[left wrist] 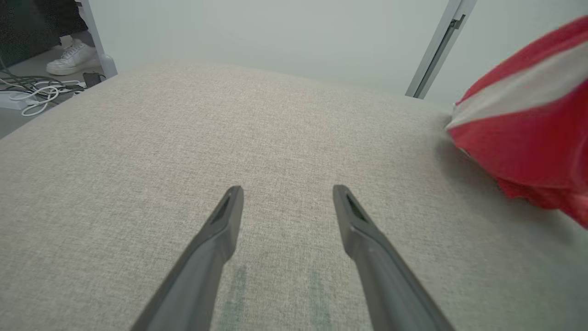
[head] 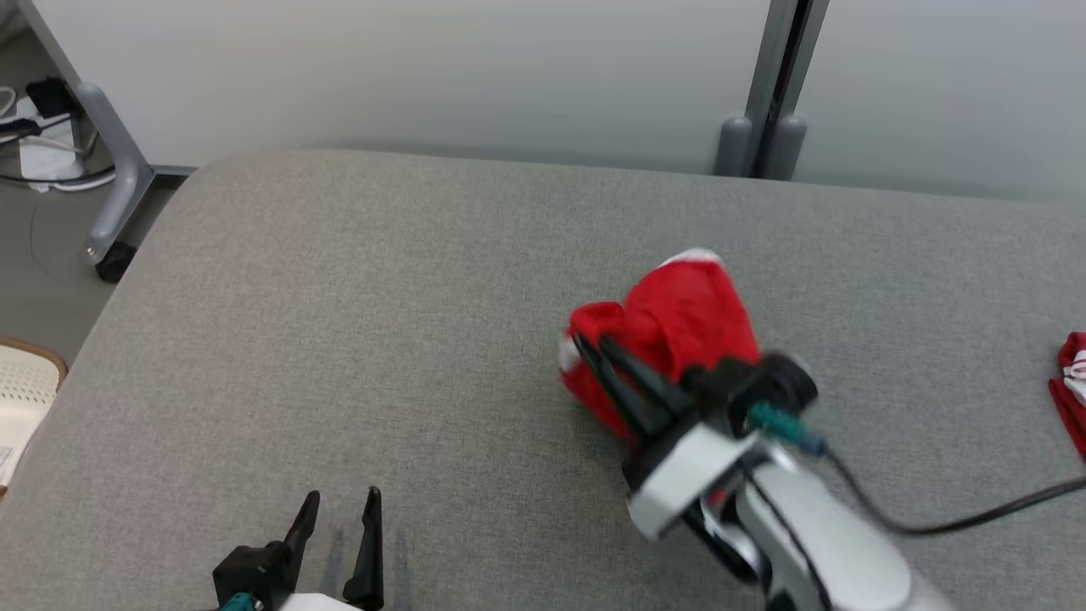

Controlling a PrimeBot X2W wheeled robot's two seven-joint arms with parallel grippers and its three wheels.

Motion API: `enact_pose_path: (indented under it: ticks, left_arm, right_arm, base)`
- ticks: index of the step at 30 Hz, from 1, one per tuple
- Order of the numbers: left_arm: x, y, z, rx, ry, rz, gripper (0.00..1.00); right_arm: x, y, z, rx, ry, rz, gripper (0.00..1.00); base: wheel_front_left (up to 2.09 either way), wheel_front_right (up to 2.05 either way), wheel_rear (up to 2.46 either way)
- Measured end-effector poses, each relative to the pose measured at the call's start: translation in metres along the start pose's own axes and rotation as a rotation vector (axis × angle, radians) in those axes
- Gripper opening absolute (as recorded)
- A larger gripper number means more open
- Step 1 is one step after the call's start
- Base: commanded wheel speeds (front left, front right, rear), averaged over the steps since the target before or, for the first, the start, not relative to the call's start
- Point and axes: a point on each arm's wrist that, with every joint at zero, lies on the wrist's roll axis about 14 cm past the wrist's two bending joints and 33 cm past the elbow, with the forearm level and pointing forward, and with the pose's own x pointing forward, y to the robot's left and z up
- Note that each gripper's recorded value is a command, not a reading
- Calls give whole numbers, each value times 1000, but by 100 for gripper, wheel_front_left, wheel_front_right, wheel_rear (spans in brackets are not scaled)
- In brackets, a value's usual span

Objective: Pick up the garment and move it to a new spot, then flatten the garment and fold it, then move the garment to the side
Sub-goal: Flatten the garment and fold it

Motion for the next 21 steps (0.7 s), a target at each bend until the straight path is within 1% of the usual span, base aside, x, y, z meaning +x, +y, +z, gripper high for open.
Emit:
enact_pose_path:
  ticks: [3,6,7,9,11,13,15,17,19,21]
  left_arm:
    - [-3,-4,-1,1,-2,-15,100]
    - [-6,-8,-3,4,5,-29,100]
    - [-6,-9,-4,5,9,-31,100]
    - [-6,-10,-7,5,16,-34,100]
    - [-5,-11,-9,7,24,-38,100]
    - [-3,-13,-11,7,34,-41,100]
    - [-1,-14,-14,8,45,-44,100]
    - [3,-16,-16,11,55,-51,100]
    - [8,-19,-17,13,61,-59,100]
    - [13,-21,-18,19,67,-70,100]
  right_arm:
    - [21,0,69,-10,-171,31,0]
    - [32,-5,129,-49,-312,45,0]
    - [34,-7,145,-65,-347,45,0]
    - [34,-18,166,-59,-401,17,0]
    - [32,-33,170,-60,-416,-23,0]
    - [28,-46,160,-64,-391,-58,0]
    - [19,-63,129,-62,-316,-104,0]
    - [0,-82,82,-69,-192,-150,0]
    - [-24,-94,32,-75,-58,-180,0]
    - [-53,-104,-15,-49,71,-221,0]
  base:
    - [0,0,0]
    - [0,0,0]
    - [0,0,0]
    - [0,0,0]
    - [0,0,0]
    - [0,0,0]
    - [0,0,0]
    - [0,0,0]
    - [0,0,0]
    - [0,0,0]
